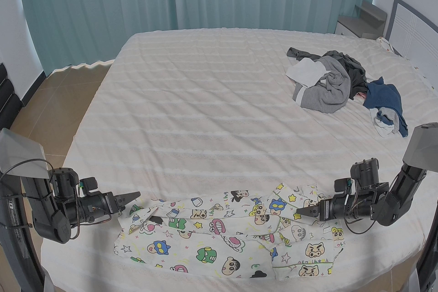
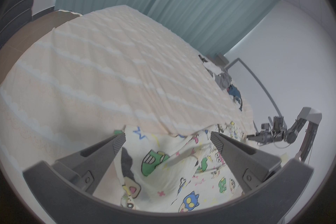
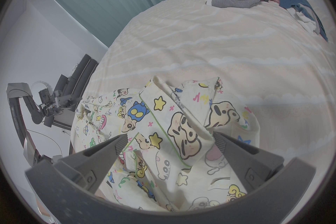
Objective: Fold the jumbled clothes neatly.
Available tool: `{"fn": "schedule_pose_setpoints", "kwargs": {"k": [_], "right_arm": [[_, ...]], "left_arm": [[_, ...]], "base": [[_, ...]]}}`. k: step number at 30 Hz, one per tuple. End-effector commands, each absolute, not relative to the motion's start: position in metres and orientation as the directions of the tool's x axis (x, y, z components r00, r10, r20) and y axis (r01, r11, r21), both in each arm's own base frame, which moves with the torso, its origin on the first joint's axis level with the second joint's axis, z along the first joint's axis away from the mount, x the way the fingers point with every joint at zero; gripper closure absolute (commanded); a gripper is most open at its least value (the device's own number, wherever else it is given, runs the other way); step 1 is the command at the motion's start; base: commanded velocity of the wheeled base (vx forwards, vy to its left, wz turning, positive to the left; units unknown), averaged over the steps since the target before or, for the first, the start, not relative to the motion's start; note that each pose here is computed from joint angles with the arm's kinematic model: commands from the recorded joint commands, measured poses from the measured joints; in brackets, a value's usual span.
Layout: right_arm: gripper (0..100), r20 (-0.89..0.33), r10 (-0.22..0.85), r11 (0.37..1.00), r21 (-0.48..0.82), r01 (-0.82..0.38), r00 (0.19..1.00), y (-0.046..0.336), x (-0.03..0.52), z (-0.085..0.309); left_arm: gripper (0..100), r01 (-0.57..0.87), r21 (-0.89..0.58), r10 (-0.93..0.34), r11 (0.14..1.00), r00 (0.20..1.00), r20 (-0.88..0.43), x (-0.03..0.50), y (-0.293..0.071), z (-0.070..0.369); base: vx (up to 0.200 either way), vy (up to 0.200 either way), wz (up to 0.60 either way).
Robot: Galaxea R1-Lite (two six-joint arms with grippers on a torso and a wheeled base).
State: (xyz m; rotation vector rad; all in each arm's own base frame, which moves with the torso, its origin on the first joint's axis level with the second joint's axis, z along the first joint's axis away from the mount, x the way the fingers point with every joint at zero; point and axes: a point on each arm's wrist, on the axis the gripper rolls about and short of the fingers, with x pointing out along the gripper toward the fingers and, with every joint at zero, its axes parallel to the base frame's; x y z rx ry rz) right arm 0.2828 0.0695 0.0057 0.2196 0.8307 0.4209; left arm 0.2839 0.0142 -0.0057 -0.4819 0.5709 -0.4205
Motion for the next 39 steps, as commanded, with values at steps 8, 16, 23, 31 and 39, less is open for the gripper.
{"fn": "schedule_pose_setpoints", "kwargs": {"k": [8,16,23,31,39], "right_arm": [[100,-0.673,0.432,0.902,0.325,-0.284,0.601,0.081,0.291,-0.001],[100,-0.677,0.408,0.913,0.307,-0.269,0.612,0.081,0.292,-0.001],[100,-0.667,0.406,0.914,0.304,-0.269,0.624,0.078,0.289,0.005],[100,-0.621,0.422,0.906,0.303,-0.295,0.660,0.075,0.278,0.029],[100,-0.583,0.491,0.871,0.326,-0.368,0.647,0.068,0.255,0.048]], "left_arm": [[0,0.217,-0.563,-0.485,0.797,0.786,-0.383,0.280,0.018,-0.004],[0,0.202,-0.560,-0.477,0.803,0.781,-0.402,0.273,0.021,-0.007],[0,0.215,-0.538,-0.474,0.815,0.782,-0.404,0.266,0.021,-0.015],[0,0.214,-0.539,-0.474,0.815,0.782,-0.406,0.266,0.021,-0.015],[0,0.214,-0.539,-0.474,0.815,0.781,-0.407,0.266,0.021,-0.016]], "base": [[0.000,0.000,0.00],[0.000,0.000,0.00],[0.000,0.000,0.00],[0.000,0.000,0.00],[0.000,0.000,0.00]]}}
